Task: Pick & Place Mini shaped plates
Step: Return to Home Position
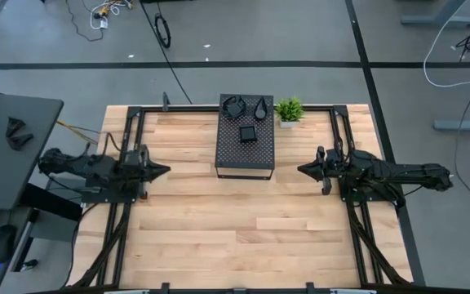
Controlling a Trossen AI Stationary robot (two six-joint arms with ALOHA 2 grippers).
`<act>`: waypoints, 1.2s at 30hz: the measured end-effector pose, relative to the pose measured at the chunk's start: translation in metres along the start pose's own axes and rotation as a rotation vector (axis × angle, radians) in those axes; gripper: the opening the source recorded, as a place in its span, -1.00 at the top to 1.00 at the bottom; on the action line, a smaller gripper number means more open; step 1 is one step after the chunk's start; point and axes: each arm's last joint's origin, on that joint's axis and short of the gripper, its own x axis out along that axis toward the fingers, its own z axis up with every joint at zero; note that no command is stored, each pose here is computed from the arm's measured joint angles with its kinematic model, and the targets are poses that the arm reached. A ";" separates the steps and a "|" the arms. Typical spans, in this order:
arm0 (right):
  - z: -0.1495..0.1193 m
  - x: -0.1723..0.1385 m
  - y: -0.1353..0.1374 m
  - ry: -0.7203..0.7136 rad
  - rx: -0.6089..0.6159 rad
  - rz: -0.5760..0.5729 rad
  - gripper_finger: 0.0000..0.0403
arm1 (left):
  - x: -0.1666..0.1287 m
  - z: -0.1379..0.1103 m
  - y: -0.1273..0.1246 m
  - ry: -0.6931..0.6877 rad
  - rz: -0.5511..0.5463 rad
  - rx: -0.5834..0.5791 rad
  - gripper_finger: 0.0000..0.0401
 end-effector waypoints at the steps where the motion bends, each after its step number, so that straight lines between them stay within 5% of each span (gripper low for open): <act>1: 0.000 0.000 0.000 -0.001 0.000 -0.001 0.92 | 0.003 -0.003 0.000 -0.004 -0.018 0.005 0.99; 12: 0.000 0.000 0.000 -0.002 0.000 0.001 0.92 | 0.023 -0.032 0.018 -0.103 -0.202 0.095 0.99; 21: 0.000 0.000 0.000 -0.002 0.000 0.001 0.92 | 0.023 -0.032 0.027 -0.089 -0.205 0.130 0.99; 34: 0.000 0.000 0.000 -0.002 0.000 0.001 0.92 | 0.023 -0.038 0.020 -0.066 -0.057 0.202 0.99; 36: 0.000 0.000 0.000 -0.002 0.000 0.001 0.92 | 0.023 -0.039 0.019 -0.056 -0.107 0.200 0.99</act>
